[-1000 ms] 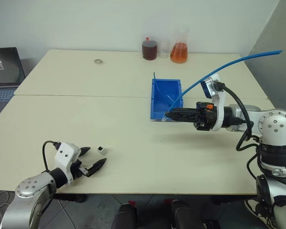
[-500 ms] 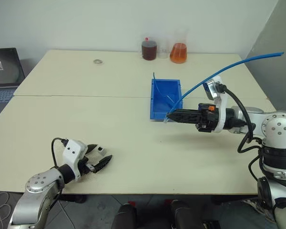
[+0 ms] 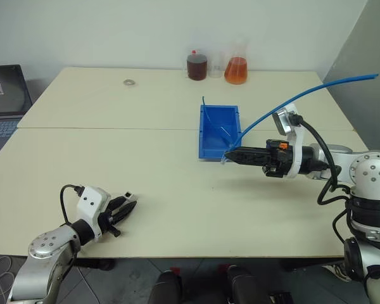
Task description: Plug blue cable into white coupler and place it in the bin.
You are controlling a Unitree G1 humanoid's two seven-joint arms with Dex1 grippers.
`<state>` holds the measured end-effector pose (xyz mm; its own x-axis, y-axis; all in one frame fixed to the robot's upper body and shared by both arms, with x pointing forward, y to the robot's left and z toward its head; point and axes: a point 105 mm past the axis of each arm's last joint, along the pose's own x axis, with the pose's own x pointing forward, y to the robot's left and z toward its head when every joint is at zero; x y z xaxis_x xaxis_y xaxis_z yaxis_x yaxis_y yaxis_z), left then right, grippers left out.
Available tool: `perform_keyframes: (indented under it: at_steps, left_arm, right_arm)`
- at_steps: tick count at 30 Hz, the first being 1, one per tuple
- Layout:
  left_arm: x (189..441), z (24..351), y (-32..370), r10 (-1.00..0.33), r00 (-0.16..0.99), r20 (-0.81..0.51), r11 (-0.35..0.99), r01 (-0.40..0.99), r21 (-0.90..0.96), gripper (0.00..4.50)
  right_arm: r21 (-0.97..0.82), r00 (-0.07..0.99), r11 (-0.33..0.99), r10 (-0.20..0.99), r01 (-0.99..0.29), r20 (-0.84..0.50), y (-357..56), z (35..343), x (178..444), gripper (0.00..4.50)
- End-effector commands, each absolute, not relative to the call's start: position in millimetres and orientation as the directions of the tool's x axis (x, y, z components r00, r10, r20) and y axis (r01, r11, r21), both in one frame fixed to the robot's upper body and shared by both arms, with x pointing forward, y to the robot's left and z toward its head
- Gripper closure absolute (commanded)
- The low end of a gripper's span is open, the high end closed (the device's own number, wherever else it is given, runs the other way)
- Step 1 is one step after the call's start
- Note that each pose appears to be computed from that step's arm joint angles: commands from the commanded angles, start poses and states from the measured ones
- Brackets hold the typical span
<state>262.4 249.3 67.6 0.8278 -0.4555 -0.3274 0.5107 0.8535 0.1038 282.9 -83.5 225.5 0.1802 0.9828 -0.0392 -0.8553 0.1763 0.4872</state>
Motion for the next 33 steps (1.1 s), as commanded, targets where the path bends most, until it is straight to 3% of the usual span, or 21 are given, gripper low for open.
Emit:
perform_keyframes:
  at_steps: [1,7,11,15,19,22,29,33]
  left_arm:
    - [261.1,56.3,243.9,-0.469,0.806,-0.362,0.845,0.529,0.081,3.72]
    - [263.0,76.1,230.4,-0.546,0.778,-0.309,0.819,0.573,-0.005,3.72]
    - [259.8,103.5,199.3,-0.708,0.652,-0.272,0.698,0.705,-0.125,3.72]
    - [251.4,123.9,177.7,-0.848,0.453,-0.277,0.522,0.805,-0.282,3.72]
    - [260.0,117.1,172.2,-0.848,0.373,-0.376,0.448,0.884,-0.133,3.72]
    - [269.0,103.5,159.8,-0.842,0.297,-0.449,0.310,0.950,0.048,3.72]
    - [314.6,85.0,121.7,-0.873,0.298,-0.387,0.182,0.934,0.308,3.72]
    - [308.7,68.1,99.6,-0.903,0.186,-0.388,0.060,0.947,0.315,3.72]
  right_arm:
    - [0.455,0.171,0.161,0.985,-0.876,-0.019,-85.4,235.4,279.0,4.32]
    - [0.450,0.179,0.169,0.984,-0.877,-0.019,-86.4,235.7,279.5,4.32]
    - [0.445,0.176,0.166,0.984,-0.880,-0.018,-84.6,235.5,280.0,4.32]
    - [0.435,0.180,0.166,0.984,-0.885,-0.009,-80.9,236.4,283.7,4.32]
    - [0.421,0.194,0.176,0.981,-0.890,-0.002,-77.8,235.8,286.5,4.32]
    - [0.395,0.221,0.207,0.975,-0.895,-0.008,-74.9,233.5,288.7,4.32]
    - [0.267,0.303,0.315,0.949,-0.911,-0.085,-71.0,217.8,293.2,4.32]
    - [0.158,0.293,0.315,0.945,-0.936,-0.144,-62.1,200.6,289.1,4.32]
